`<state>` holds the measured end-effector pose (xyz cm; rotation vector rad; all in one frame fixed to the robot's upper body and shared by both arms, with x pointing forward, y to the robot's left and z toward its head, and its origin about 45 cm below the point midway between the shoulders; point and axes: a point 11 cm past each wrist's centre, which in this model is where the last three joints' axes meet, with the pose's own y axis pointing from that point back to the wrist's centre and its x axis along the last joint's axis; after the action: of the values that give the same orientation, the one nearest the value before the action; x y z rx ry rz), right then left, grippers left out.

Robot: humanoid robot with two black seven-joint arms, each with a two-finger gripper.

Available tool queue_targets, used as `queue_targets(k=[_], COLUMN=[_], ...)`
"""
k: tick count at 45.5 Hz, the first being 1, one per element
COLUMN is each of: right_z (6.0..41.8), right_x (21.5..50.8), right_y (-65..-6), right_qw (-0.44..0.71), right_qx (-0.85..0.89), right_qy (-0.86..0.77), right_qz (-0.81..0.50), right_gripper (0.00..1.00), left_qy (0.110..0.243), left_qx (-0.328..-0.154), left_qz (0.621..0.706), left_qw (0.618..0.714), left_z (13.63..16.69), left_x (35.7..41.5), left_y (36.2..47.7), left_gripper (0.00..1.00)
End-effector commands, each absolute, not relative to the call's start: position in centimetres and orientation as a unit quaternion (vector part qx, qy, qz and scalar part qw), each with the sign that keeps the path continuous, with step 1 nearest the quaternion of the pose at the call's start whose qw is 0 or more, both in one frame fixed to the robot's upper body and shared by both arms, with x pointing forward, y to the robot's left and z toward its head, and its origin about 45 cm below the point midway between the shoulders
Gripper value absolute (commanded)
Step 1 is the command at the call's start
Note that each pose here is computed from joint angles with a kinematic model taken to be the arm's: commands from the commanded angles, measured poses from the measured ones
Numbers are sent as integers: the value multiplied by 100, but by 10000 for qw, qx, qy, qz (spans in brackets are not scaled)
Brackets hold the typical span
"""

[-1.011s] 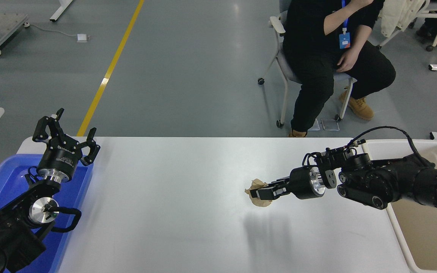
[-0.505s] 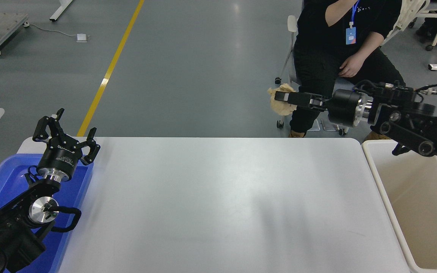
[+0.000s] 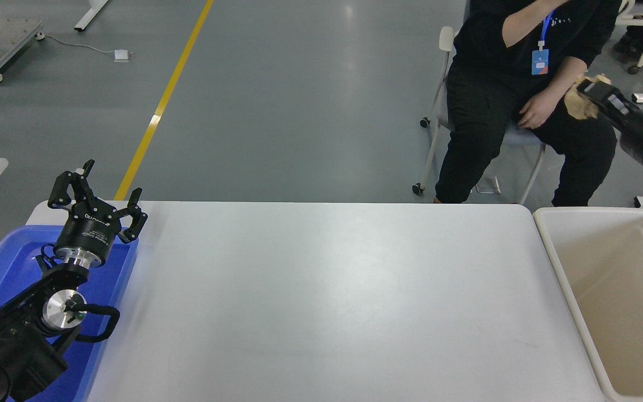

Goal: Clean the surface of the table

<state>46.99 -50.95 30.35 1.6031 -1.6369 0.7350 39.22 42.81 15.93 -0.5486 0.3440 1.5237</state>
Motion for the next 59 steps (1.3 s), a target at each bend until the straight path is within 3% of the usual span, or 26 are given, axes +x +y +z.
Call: queue_targets(k=[1, 11, 16, 24, 36, 45, 59], right_z=[2926, 2693, 2367, 1961, 1219, 909, 860], right_x=[4270, 3856, 3574, 3408, 3258, 3236, 3249], right_y=[-5799, -6233, -6397, -6317, -5886, -5597, -5529], right_qw=[3887, 4416, 4926, 5150, 5364, 5512, 5498], right_qx=[5385, 4722, 4329, 4413, 4885, 5156, 5232], right_qy=[-7135, -7465, -7506, -7332, -6882, -6560, -6511], right_qz=[2231, 1571, 809, 494, 53, -34, -57], right_gripper=[0, 0, 0, 0, 0, 0, 0], left_qy=[1532, 1526, 1527, 1532, 1526, 1526, 1526], left_qx=[-2441, -2438, -2441, -2441, -2438, -2438, -2438], left_qz=[6777, 6780, 6775, 6777, 6780, 6780, 6780], left_qw=[6766, 6765, 6769, 6766, 6765, 6765, 6765], left_z=[1592, 1595, 1596, 1592, 1595, 1595, 1595], left_x=[3922, 3921, 3921, 3922, 3921, 3921, 3921], left_y=[4279, 4285, 4284, 4279, 4286, 4286, 4285], left_gripper=[100, 100, 100, 100, 100, 100, 100])
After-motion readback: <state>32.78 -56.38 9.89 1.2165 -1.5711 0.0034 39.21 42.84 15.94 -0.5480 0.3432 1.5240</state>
